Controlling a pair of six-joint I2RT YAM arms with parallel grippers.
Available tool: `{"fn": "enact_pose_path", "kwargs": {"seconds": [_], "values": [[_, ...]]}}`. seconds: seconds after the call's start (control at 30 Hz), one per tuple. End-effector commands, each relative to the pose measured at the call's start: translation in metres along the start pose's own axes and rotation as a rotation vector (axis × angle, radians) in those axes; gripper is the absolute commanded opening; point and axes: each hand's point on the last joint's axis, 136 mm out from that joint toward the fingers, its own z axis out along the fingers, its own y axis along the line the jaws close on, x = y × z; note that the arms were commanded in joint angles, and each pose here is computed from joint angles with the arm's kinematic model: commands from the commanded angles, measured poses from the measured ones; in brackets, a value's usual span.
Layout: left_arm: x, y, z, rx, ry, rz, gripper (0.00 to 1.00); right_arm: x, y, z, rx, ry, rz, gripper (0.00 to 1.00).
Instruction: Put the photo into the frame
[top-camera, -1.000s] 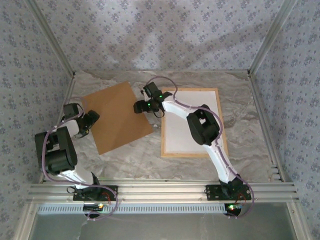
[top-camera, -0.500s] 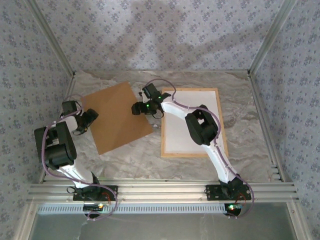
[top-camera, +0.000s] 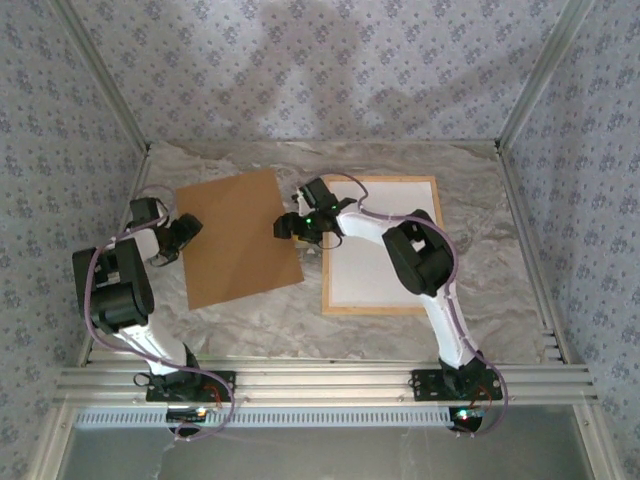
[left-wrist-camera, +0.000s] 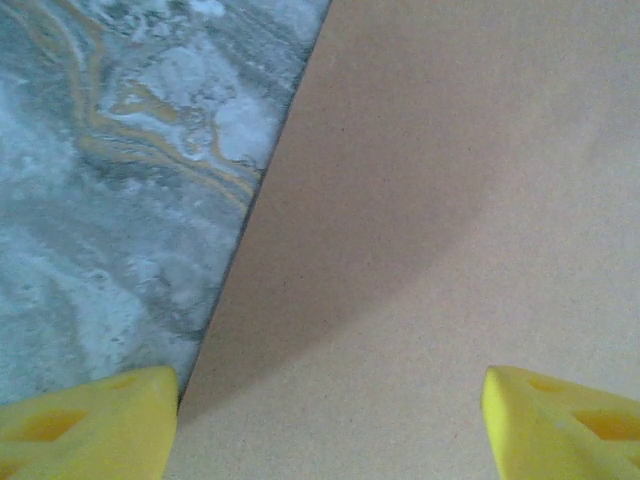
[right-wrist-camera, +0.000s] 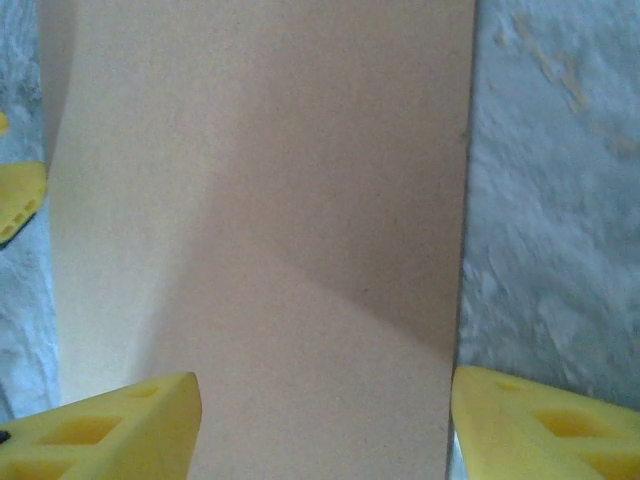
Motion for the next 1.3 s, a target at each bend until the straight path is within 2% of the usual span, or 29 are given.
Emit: {"fn": "enact_pose_path", "kwargs": {"seconds": [0.0,0.37,0.67,0.93,1.13,1.2,1.27], "values": [[0.048,-0.037,0.016,0.197,0.195,-0.011,0.79,-0.007,0.019,-0.017,-0.065,-0.056,0.069,0.68],[0.046,-0.057,0.005,0.277,0.191,-0.017,0.78,-0.012,-0.004,-0.008,-0.038,-0.096,0.162,0.7],[0.043,-0.066,-0.005,0.309,0.16,-0.033,0.77,-0.019,0.0,-0.009,-0.086,-0.113,0.169,0.75],[0.049,-0.052,0.005,0.261,0.164,-0.034,0.77,-0.036,0.041,-0.04,-0.256,-0.192,0.067,0.64],[0.056,-0.044,0.012,0.245,0.177,-0.042,0.77,-0.034,0.062,-0.057,-0.367,-0.206,0.029,0.54],[0.057,-0.042,0.013,0.24,0.176,-0.04,0.77,-0.033,0.061,-0.06,-0.36,-0.217,0.018,0.54],[0.057,-0.039,0.013,0.223,0.172,-0.035,0.77,-0.032,0.051,-0.061,-0.283,-0.221,-0.009,0.55]]}}
